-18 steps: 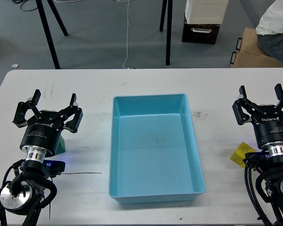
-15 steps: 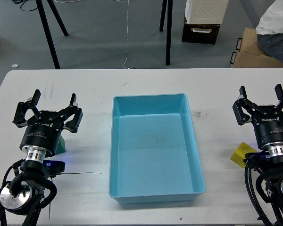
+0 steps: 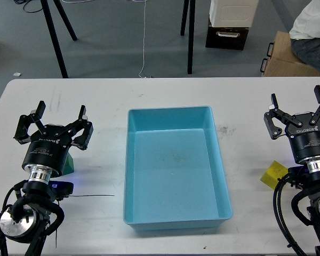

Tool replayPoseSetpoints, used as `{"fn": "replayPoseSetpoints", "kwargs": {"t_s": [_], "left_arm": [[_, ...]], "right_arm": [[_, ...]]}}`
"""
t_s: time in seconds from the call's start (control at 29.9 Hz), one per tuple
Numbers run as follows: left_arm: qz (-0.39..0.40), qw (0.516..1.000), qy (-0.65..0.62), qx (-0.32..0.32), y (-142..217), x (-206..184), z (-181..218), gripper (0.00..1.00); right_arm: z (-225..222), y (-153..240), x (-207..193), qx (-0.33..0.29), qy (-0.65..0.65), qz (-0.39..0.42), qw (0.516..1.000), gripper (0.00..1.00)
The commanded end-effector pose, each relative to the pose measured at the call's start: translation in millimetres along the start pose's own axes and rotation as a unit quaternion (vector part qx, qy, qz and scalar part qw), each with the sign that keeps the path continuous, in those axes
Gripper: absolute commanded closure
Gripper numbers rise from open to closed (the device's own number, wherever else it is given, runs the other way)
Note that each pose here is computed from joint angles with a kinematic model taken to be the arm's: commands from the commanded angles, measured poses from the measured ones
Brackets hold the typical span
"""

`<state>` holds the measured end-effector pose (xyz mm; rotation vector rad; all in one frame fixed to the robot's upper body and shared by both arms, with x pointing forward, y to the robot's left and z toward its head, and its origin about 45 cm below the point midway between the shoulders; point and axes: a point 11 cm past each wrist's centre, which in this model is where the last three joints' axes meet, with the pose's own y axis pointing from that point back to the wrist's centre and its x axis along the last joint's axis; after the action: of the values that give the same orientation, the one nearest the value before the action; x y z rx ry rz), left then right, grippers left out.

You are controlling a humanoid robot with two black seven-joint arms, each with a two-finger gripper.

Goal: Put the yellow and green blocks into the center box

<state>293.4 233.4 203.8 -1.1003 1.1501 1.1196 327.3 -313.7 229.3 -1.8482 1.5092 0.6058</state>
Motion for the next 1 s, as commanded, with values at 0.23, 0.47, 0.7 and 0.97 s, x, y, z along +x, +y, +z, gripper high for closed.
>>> {"fn": "replayPoseSetpoints", "kwargs": {"t_s": [0.23, 0.47, 0.7, 0.97], "left_arm": [[-0.005, 1.0, -0.001, 0.001, -3.2, -3.4, -0.4, 0.0], [-0.005, 1.0, -0.001, 0.0, -2.9, -3.2, 0.2, 0.0], [-0.005, 1.0, -0.001, 0.0, -2.5, -2.8, 0.2, 0.0], [-0.004, 1.0, 0.0, 0.001, -2.1, -2.3, 0.1, 0.0]], "right_arm": [[-56.6, -68.0, -39.6, -0.072, 0.584, -0.207, 0.782, 0.01], [-37.0, -74.4, -54.1, -0.128, 0.752, -0.372, 0.529, 0.02], [-70.2, -62.6, -48.9, -0.213, 0.815, -0.422, 0.335, 0.02], [-74.8, -29.6, -23.5, -0.285, 0.807, -0.443, 0.268, 0.02]]}}
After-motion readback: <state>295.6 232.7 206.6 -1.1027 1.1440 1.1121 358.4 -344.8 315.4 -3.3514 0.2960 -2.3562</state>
